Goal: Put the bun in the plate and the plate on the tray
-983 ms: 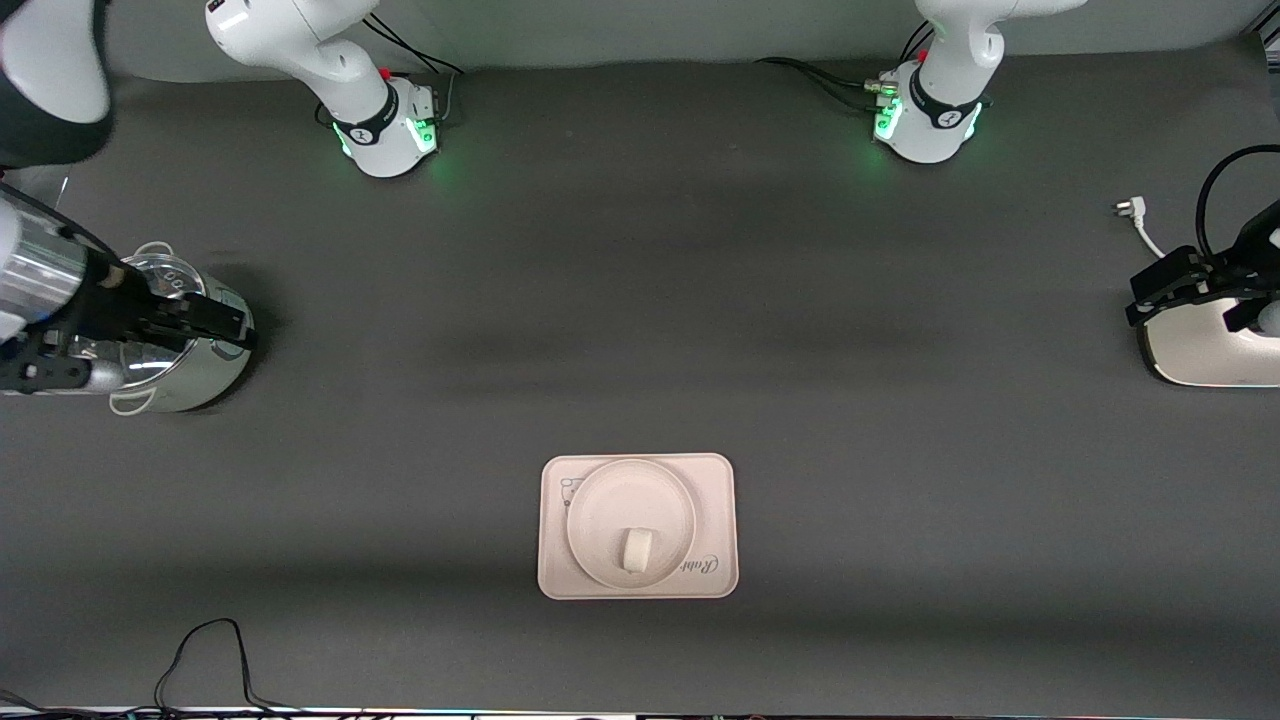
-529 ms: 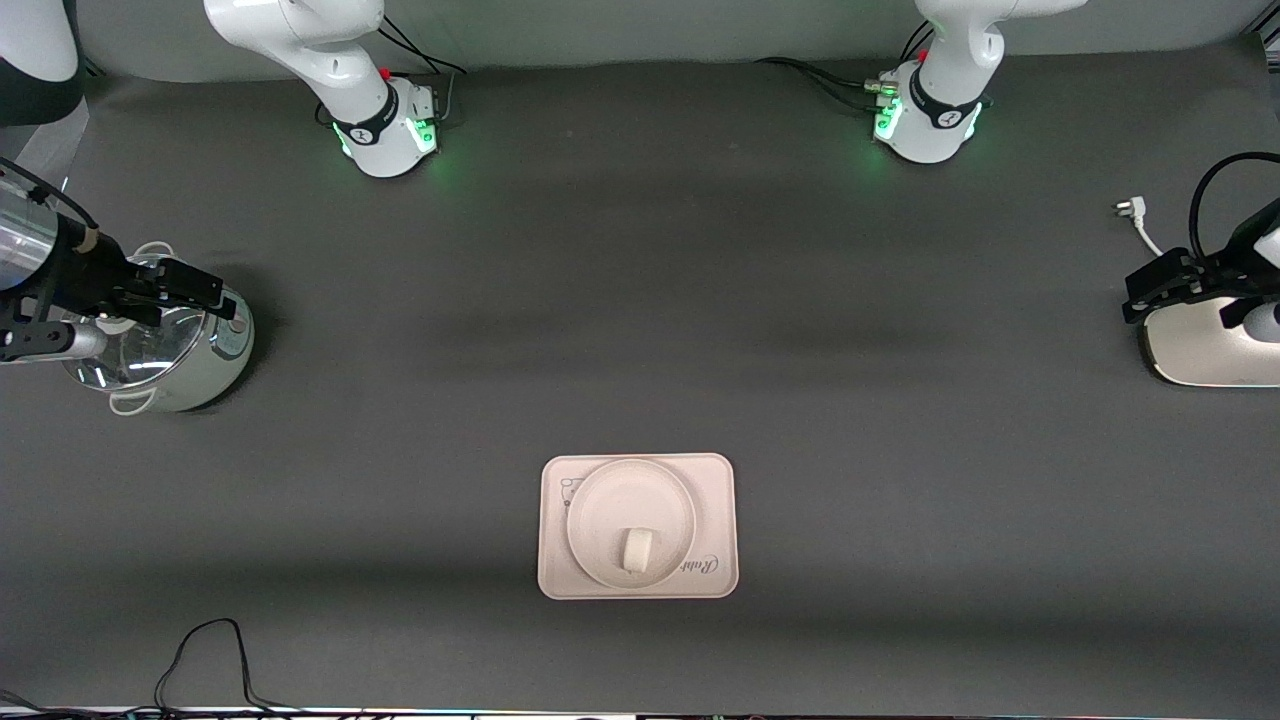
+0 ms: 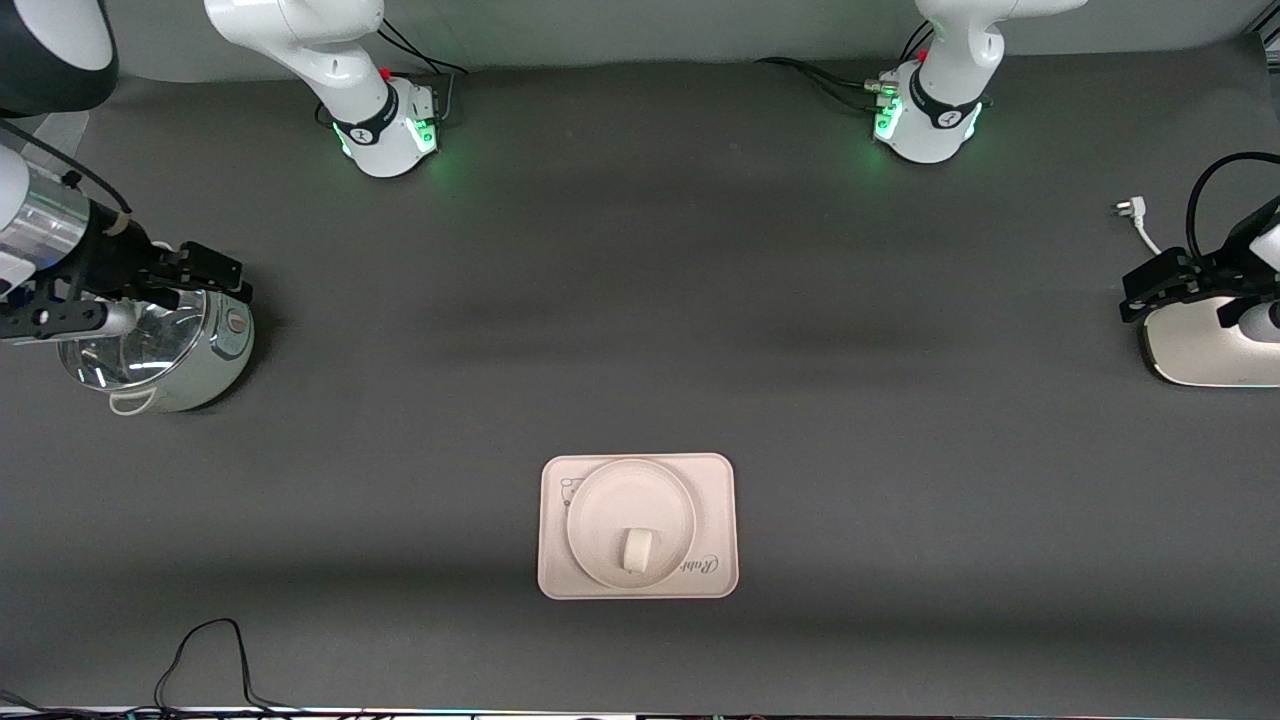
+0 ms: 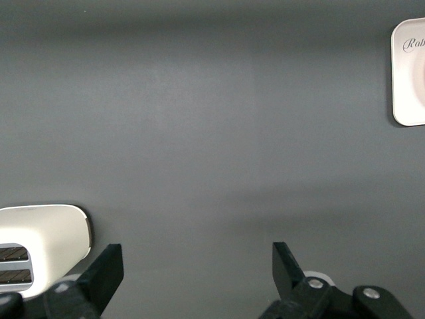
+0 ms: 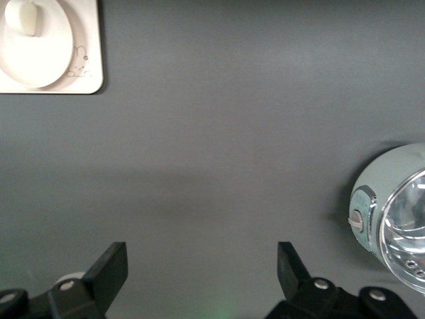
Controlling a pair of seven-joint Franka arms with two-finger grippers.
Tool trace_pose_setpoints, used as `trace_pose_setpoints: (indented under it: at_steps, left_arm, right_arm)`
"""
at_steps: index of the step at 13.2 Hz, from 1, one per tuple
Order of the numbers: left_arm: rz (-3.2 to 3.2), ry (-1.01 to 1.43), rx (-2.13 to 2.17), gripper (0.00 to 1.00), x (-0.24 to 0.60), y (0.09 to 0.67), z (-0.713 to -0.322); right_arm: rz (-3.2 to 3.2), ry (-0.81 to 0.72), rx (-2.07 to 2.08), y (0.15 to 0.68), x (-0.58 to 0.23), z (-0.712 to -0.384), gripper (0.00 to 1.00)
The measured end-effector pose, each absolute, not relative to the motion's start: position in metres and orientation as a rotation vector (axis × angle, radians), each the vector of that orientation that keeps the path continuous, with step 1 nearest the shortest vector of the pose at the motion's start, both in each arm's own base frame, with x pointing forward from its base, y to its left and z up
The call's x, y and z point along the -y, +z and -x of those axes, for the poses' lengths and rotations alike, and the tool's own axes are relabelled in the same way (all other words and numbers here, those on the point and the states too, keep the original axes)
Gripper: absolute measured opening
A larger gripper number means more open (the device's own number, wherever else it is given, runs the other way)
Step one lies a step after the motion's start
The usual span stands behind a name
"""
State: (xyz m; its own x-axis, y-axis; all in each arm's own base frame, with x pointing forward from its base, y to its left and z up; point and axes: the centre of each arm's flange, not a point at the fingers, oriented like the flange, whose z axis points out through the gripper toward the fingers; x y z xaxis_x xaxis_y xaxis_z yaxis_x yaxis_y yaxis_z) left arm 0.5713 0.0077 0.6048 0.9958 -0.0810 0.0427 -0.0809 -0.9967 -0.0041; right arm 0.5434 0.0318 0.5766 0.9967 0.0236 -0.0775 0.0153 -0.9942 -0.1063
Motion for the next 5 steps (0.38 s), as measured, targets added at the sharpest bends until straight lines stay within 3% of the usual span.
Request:
trace_pose_setpoints:
  at_steps: [5]
  left_arm:
    - [3.135, -0.064, -0.127, 1.00, -0.0077, 0.6048, -0.5711]
  right_arm:
    - [3.030, 0.120, 0.022, 0.5761, -0.0280, -0.5437, 1.00]
